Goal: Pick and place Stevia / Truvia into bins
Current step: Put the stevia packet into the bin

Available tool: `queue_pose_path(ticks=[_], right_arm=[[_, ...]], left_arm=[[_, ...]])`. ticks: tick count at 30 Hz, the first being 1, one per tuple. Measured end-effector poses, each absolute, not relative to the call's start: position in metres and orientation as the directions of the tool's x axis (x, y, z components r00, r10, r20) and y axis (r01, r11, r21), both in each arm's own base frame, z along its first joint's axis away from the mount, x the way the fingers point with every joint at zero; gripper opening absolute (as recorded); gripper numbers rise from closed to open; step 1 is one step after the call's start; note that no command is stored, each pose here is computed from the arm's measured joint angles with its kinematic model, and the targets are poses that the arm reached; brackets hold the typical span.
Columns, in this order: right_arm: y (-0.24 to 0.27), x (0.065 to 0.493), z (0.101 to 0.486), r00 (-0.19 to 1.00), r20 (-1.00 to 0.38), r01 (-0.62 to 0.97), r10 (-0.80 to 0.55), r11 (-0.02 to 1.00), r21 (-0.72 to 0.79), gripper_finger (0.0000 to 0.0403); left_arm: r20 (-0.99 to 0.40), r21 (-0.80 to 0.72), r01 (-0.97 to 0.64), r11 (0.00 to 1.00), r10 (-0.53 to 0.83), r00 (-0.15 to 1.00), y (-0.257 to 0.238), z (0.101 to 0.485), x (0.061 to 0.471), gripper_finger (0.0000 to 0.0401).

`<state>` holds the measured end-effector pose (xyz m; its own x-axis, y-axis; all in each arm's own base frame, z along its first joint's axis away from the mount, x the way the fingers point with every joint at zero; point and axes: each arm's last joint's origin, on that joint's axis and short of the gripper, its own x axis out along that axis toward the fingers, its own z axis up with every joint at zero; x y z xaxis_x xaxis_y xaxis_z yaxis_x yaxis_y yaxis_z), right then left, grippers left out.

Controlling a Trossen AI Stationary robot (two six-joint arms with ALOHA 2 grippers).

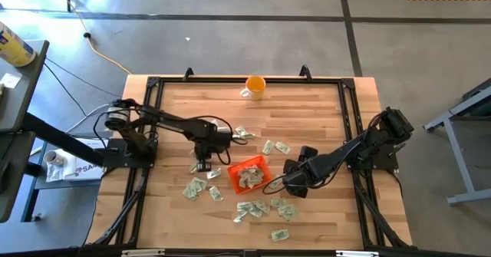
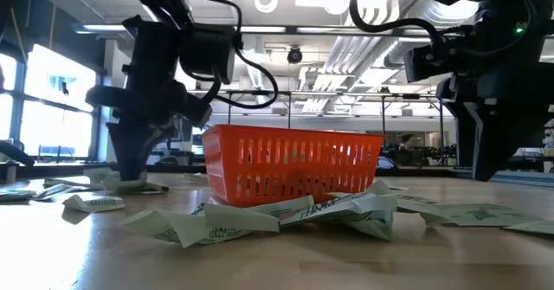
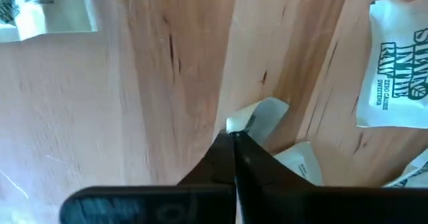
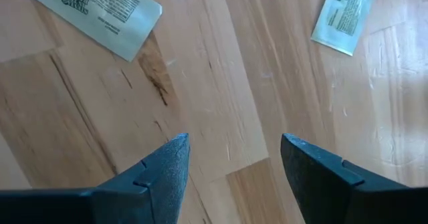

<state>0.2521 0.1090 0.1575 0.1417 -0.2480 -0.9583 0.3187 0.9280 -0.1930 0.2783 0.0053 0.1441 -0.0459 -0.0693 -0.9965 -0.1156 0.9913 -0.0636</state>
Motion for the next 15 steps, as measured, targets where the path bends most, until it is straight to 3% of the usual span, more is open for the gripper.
queue_pose_path(ticks=[2, 7, 15], right_arm=[[0.109, 0.252, 0.158, 0.141, -0.959, 0.314, -0.247, 0.929, -0.193, 0.0227], [0.108, 0.251, 0.158, 0.139, -0.954, 0.316, -0.265, 0.925, -0.211, 0.0227], [0.11, 0.239, 0.169, 0.113, -0.954, 0.343, -0.278, 0.912, -0.225, 0.0226]], left_arm=[[-0.996, -0.057, -0.116, 0.992, -0.064, -0.058, 0.006, 0.152, 0.282, 0.0026], [-0.994, -0.075, -0.121, 0.99, -0.064, 0.09, 0.006, 0.2, 0.306, 0.0042], [-0.857, -0.25, -0.018, 0.968, -0.212, 0.469, -0.008, 0.279, 0.345, 0.0027]])
